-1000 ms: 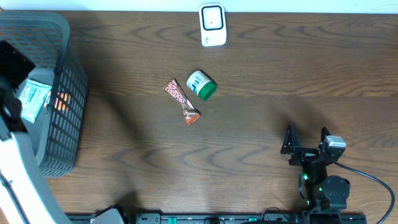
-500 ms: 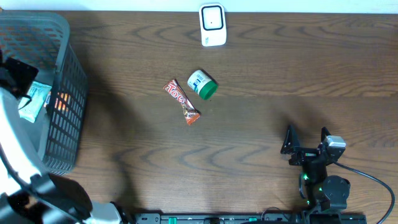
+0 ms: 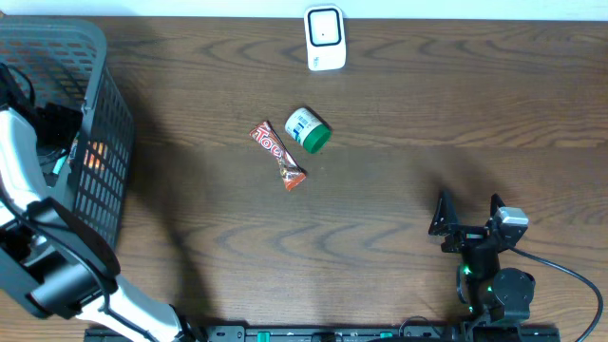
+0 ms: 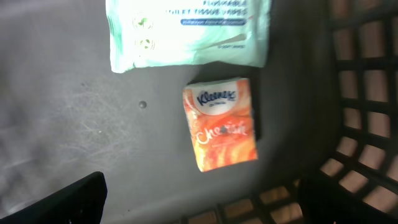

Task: Scan the item barcode
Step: 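Move the left gripper back into the basket toward the Kleenex pack, then grasp the orange Kleenex tissue pack with the left gripper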

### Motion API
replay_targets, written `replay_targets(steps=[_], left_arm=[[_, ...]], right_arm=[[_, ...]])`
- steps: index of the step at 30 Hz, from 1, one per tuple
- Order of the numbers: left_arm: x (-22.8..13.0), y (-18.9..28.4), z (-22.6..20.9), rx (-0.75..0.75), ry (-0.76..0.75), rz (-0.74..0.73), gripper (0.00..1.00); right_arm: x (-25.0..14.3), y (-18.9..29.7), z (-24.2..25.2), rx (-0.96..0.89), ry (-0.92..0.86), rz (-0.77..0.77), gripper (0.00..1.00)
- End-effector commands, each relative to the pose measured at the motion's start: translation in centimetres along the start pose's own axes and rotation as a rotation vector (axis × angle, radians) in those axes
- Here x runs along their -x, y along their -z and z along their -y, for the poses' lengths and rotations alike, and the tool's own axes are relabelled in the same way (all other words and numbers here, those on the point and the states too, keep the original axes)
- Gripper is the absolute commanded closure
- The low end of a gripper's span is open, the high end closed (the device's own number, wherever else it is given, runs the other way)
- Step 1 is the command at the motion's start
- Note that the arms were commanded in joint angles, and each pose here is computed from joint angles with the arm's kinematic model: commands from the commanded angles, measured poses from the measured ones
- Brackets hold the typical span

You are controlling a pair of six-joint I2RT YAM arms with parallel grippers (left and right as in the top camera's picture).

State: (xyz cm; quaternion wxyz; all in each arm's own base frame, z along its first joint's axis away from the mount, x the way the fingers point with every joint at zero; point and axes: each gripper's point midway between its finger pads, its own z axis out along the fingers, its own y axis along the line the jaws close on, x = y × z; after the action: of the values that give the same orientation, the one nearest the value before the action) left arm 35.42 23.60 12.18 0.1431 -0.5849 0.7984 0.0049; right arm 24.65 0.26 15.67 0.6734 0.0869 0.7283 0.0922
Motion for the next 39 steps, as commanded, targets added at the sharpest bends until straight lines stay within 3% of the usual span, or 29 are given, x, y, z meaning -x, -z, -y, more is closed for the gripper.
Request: replay_targets(steps=[1,9,39], left_arm=[[-0.6,-2.2,-0.1,0.027,0.034,-0.05,0.02],[-0.7,-5.2,-0.1,0.051,0.071,-0.077,0.02],[-0.9,-8.7,-0.1,0.072,0.07,-0.1,0.02]], right_arm=[[-0.1,0.0,-0.4,0.014,-0.006,-0.003,0.01],[-0.1,0.0,-0.4,0.013,-0.006,-0.003,0.01],[-0.1,0.0,-0.4,0.014,-0.006,-0.003,0.01]])
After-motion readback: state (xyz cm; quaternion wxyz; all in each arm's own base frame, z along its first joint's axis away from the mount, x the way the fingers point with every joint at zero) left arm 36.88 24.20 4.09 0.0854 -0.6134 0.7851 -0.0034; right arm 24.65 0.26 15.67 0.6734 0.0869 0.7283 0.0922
